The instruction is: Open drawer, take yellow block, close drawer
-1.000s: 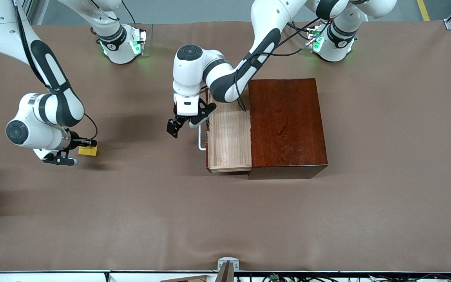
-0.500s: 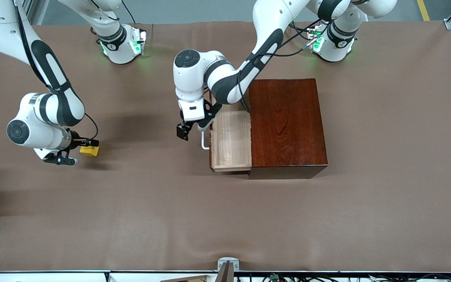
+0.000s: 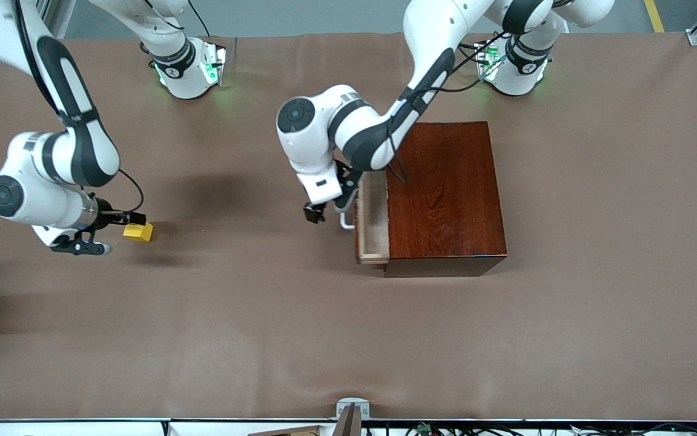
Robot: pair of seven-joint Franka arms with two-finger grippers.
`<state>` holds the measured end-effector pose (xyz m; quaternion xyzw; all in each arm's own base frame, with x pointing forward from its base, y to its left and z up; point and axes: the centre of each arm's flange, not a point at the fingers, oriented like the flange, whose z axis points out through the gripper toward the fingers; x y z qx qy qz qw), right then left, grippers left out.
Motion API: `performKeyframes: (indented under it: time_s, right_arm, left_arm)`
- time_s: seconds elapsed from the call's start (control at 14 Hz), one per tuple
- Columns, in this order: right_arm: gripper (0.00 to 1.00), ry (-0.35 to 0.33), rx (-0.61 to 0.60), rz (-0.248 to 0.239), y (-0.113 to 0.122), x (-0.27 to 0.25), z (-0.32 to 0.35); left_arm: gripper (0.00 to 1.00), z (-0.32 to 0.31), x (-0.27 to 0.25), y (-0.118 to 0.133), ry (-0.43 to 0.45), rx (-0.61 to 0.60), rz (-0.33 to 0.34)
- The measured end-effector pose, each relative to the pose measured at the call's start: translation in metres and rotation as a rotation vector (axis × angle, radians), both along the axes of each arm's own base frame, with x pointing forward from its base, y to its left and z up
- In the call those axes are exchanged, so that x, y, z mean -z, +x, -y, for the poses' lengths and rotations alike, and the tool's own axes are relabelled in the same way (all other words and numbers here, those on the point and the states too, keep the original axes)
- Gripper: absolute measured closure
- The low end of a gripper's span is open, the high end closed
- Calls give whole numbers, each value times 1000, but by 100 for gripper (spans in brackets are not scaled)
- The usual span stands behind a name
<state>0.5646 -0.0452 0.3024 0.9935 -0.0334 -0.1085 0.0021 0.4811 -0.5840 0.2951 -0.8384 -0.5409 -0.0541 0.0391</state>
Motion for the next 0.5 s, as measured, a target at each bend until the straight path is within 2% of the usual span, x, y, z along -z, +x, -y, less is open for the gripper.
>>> performKeyframes:
  time_s: [0.36,0.5]
  right_arm:
    - [0,-13,-57,-20,21,-124,-36]
    - [0,-15,-68,-12,27,-159,-44]
  left_arm:
    - [0,-17,7,5,75,-21,-39]
    - [0,-24,11,6,113,-28,-55]
